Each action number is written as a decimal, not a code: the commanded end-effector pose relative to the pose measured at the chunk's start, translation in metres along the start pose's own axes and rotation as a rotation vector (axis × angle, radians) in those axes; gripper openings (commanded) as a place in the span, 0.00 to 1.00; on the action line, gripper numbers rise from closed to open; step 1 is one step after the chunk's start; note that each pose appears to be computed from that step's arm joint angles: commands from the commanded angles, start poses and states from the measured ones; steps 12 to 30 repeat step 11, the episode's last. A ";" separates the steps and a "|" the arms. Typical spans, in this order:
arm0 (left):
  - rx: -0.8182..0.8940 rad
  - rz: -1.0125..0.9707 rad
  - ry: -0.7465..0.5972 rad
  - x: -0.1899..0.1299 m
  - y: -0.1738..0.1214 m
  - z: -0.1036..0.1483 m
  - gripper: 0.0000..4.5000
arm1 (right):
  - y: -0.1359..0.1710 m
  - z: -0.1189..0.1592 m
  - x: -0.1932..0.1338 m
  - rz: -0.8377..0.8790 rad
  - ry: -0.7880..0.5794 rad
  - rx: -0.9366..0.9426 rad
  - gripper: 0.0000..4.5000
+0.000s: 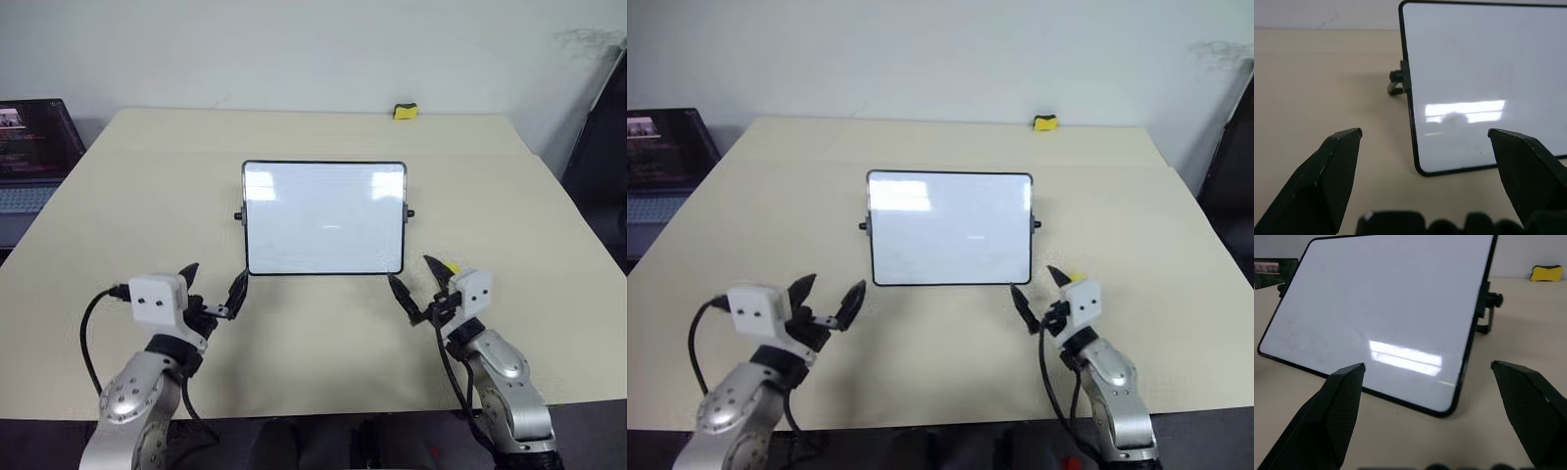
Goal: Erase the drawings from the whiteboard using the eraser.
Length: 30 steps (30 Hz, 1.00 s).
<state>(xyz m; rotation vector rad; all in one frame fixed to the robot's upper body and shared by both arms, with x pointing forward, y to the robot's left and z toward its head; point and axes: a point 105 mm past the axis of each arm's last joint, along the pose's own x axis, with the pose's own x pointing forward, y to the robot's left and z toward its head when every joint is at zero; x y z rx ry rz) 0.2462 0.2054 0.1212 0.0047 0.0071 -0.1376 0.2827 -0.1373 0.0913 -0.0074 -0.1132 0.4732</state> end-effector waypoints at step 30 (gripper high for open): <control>0.038 0.044 -0.083 0.001 -0.005 0.009 1.00 | -0.007 -0.002 -0.017 0.070 0.022 -0.033 1.00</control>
